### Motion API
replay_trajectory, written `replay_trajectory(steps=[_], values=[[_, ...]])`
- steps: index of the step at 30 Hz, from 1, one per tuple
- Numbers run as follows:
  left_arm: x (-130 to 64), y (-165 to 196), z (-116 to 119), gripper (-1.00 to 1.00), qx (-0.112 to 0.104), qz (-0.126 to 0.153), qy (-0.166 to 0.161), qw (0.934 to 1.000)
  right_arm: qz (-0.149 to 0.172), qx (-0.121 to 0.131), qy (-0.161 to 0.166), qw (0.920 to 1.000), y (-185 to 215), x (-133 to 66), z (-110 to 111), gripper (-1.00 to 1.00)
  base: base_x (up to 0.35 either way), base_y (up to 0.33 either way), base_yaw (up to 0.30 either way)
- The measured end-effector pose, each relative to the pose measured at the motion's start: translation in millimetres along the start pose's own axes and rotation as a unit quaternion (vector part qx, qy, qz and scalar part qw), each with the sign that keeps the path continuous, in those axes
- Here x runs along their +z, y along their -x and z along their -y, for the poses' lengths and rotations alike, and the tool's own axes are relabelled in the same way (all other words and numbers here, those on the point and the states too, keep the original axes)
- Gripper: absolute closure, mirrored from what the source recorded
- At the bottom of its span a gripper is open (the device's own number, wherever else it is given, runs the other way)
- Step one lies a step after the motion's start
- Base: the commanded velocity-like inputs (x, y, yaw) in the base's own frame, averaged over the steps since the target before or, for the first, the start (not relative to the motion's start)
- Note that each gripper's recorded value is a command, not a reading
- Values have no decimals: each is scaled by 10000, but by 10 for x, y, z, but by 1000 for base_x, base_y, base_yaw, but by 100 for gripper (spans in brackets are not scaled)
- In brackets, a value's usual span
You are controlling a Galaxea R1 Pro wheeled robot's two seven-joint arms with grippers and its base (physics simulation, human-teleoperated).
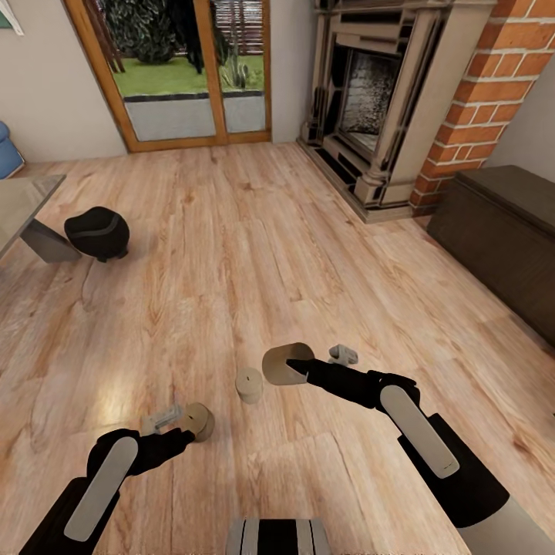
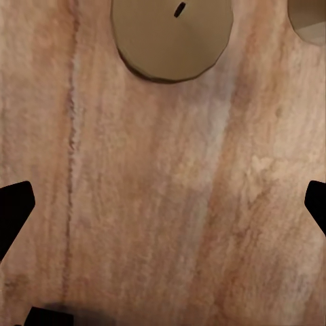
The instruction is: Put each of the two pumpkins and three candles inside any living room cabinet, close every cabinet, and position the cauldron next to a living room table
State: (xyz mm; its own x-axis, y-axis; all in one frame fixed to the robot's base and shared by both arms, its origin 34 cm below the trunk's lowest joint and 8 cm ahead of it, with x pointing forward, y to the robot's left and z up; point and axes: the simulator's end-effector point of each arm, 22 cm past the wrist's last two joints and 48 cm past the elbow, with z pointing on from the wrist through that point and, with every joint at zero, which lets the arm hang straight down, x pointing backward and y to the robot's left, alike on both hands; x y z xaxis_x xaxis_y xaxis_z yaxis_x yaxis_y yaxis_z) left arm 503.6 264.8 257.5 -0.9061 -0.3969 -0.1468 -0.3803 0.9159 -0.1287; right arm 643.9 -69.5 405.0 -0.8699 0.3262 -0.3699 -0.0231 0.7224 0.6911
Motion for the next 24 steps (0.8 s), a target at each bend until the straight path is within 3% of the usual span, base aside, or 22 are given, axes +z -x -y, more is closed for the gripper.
replay_trajectory(steps=[11,24], values=[[30,-20,-11,-100,-10,-35,9,10000,-39,43,-28,10000,-32,33,50,100,11,0,0],[28,-20,-15,-100,-7,-35,11,10000,-44,51,-42,10000,-35,34,62,100,307,-21,0]])
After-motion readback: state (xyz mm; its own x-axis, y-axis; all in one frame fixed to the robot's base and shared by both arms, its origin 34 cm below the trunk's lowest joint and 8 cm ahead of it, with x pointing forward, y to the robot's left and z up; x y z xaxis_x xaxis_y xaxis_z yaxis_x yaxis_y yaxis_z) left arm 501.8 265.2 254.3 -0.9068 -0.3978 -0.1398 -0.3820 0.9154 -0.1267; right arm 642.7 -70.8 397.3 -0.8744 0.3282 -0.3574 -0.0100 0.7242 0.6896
